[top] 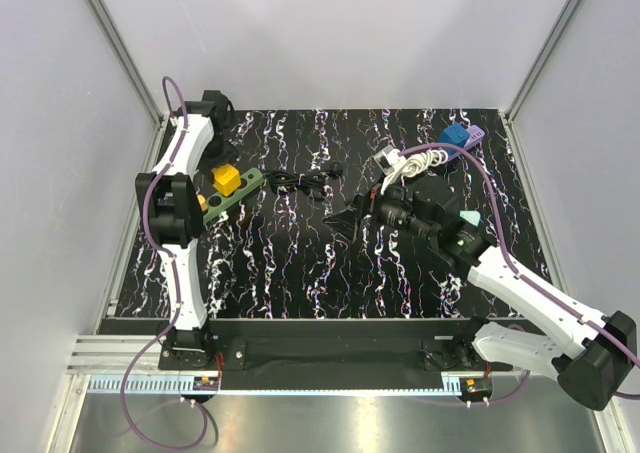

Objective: Insert the plug

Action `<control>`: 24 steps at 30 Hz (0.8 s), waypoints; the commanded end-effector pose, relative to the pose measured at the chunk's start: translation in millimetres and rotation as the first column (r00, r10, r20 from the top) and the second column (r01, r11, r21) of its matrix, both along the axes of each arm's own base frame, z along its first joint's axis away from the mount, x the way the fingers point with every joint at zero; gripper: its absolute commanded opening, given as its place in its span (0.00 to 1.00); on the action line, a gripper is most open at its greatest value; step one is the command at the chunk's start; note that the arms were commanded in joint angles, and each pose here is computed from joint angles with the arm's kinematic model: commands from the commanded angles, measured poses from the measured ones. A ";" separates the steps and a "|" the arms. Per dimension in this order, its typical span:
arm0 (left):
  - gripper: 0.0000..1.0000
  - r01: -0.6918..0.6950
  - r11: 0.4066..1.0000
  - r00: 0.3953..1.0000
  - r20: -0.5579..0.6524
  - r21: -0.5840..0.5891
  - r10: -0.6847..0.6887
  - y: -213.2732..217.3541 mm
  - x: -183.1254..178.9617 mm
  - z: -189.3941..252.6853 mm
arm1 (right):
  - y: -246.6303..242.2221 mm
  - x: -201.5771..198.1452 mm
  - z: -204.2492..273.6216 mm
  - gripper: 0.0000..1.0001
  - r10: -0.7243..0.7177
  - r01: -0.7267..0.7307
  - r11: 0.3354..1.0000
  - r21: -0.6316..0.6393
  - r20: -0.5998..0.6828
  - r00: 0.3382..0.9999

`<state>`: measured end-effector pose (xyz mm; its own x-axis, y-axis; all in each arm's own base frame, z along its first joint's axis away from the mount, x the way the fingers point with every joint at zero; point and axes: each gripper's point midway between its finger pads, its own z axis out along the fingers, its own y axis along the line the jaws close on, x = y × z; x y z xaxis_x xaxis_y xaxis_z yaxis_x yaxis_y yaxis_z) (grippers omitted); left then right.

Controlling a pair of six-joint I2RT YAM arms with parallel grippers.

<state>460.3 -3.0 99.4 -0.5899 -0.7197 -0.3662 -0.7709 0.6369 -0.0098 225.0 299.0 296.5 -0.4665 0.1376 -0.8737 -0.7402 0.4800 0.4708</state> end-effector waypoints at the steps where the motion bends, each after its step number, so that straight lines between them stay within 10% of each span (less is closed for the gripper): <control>1: 0.00 -0.012 1.000 1.000 0.014 -0.003 0.012 4.9 3.4 7.0 | 2.4 4.1 10.4 1.00 0.004 -0.005 1.000 0.010 0.052 0.999; 24: 0.00 0.021 0.999 0.999 -0.050 -0.027 -0.022 -0.6 -21.2 7.4 | 4.7 4.7 10.0 1.00 0.011 -0.011 1.000 0.013 0.038 0.999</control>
